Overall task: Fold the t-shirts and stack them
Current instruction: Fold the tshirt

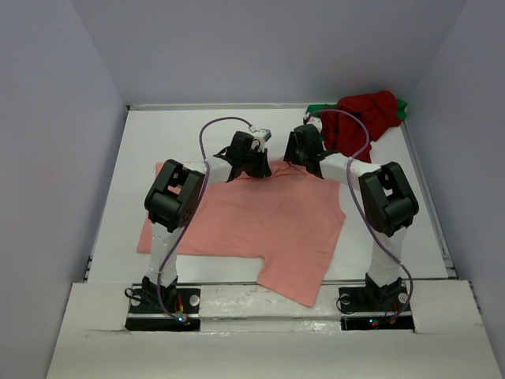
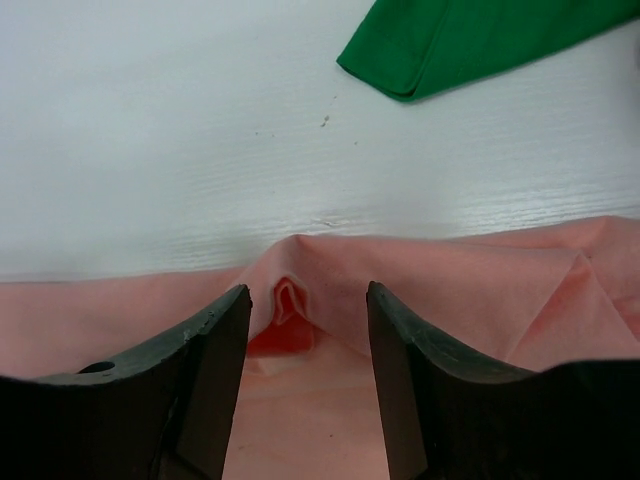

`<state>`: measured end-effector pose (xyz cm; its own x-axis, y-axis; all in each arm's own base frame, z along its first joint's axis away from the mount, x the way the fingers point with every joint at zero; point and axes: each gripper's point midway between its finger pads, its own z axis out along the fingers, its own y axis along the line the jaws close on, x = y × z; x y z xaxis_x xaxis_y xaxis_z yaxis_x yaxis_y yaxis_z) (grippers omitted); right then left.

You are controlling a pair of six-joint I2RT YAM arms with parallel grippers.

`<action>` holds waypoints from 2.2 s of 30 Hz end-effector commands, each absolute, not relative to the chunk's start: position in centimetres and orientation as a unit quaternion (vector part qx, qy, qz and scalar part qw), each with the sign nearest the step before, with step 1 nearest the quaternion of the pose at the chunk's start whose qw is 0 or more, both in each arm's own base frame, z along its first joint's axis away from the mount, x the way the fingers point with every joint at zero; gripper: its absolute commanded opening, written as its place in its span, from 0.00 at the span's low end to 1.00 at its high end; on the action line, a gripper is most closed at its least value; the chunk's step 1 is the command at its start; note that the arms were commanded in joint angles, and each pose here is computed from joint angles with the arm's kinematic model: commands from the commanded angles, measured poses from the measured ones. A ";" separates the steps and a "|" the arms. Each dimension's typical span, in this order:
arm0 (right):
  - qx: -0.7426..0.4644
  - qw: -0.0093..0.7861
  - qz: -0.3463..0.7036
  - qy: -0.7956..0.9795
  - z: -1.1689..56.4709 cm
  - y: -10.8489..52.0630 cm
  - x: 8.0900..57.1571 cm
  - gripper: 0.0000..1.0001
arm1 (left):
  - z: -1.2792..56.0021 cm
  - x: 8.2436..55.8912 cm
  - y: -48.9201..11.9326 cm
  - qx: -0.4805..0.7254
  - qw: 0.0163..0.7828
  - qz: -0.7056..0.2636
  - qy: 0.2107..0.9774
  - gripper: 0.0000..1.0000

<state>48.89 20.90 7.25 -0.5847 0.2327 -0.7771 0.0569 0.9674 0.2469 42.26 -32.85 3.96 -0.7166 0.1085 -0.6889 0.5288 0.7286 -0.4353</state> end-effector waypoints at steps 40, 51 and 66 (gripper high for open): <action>0.093 0.392 0.178 0.898 5.0 23.7 47.7 0.26 | 6.1 44.8 -29.9 0.134 0.380 -0.273 0.874 0.00; 0.086 0.397 0.190 0.894 6.5 23.9 47.4 0.00 | 3.5 45.5 -28.8 0.108 0.348 -0.260 0.894 0.00; 0.064 0.371 0.267 0.887 12.8 25.0 43.0 0.00 | 3.5 45.2 -29.1 0.113 0.343 -0.266 0.894 0.00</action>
<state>44.84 24.16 10.00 -0.7005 0.3020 -0.6466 -0.0382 0.8889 0.4565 44.99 -28.73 3.07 -0.7375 0.0138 -0.6752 0.3788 0.8362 -0.3967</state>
